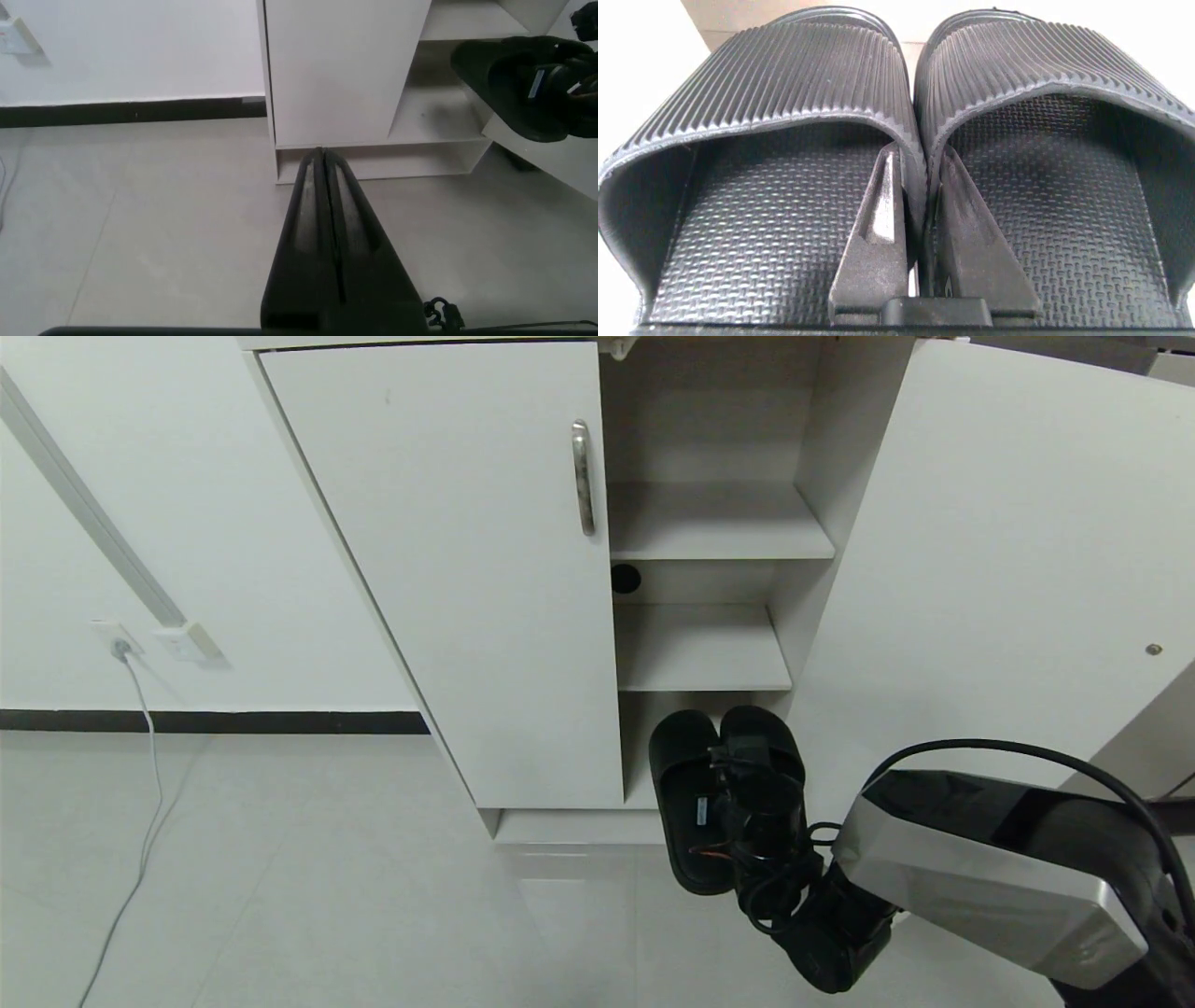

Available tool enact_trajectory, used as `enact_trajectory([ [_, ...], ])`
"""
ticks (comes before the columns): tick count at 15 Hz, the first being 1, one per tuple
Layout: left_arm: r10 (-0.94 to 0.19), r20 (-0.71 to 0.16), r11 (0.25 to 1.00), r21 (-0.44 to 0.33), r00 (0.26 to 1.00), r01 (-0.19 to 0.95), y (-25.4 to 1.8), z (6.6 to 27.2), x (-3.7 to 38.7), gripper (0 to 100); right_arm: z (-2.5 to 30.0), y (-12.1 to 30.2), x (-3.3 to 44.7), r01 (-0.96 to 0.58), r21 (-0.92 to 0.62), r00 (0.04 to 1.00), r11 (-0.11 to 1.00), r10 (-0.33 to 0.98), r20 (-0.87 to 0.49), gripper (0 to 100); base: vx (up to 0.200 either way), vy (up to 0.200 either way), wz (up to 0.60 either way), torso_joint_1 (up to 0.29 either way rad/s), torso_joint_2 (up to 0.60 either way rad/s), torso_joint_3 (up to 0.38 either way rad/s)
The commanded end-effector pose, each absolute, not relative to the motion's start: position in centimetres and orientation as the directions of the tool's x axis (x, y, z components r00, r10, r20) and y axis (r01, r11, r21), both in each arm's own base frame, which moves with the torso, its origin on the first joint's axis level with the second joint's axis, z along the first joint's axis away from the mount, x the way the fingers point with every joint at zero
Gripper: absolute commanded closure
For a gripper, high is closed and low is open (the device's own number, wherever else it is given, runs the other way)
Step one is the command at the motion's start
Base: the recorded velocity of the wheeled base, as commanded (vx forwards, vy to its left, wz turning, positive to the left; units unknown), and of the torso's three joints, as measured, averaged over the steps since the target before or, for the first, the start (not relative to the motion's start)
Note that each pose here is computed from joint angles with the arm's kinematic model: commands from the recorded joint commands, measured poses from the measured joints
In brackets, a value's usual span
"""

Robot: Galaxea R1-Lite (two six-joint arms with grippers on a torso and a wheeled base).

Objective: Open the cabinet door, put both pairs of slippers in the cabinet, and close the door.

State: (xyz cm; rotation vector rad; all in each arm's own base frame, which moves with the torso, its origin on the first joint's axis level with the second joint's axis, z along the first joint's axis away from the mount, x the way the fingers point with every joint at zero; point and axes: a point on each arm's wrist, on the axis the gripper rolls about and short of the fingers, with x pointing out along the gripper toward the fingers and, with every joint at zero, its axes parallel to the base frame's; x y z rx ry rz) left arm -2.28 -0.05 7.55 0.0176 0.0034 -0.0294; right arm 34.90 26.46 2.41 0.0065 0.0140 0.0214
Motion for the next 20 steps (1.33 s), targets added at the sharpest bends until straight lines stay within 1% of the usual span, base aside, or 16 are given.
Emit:
enact_trajectory([
  [1, -0.029, -0.005, 0.999, 0.017, 1.0, 0.029, -0.1, 7.6, -2.3, 100, 2.6, 26.5, 34.9, -0.021, 0.005, 1.0, 1.0, 0.021, 0.002, 100, 0.0, 0.0, 0.0, 0.0, 0.0, 0.0],
  [4, -0.029, -0.005, 0.999, 0.017, 1.0, 0.029, -0.1, 7.6, -2.3, 100, 3.3, 26.5, 34.9, -0.021, -0.007, 0.998, 1.0, 0.022, 0.055, 100, 0.0, 0.0, 0.0, 0.0, 0.0, 0.0],
  [10, -0.029, -0.005, 0.999, 0.017, 1.0, 0.029, -0.1, 7.6, -2.3, 100, 3.7, 26.5, 34.8, -0.023, -0.007, 0.998, 1.0, 0.023, 0.058, 100, 0.0, 0.0, 0.0, 0.0, 0.0, 0.0],
  [20, -0.029, -0.005, 0.999, 0.017, 1.0, 0.029, -0.1, 7.6, -2.3, 100, 3.7, 26.5, 34.8, -0.023, -0.009, 0.998, 1.0, 0.023, 0.056, 100, 0.2, 0.0, 0.0, 0.002, 0.0, 0.0],
])
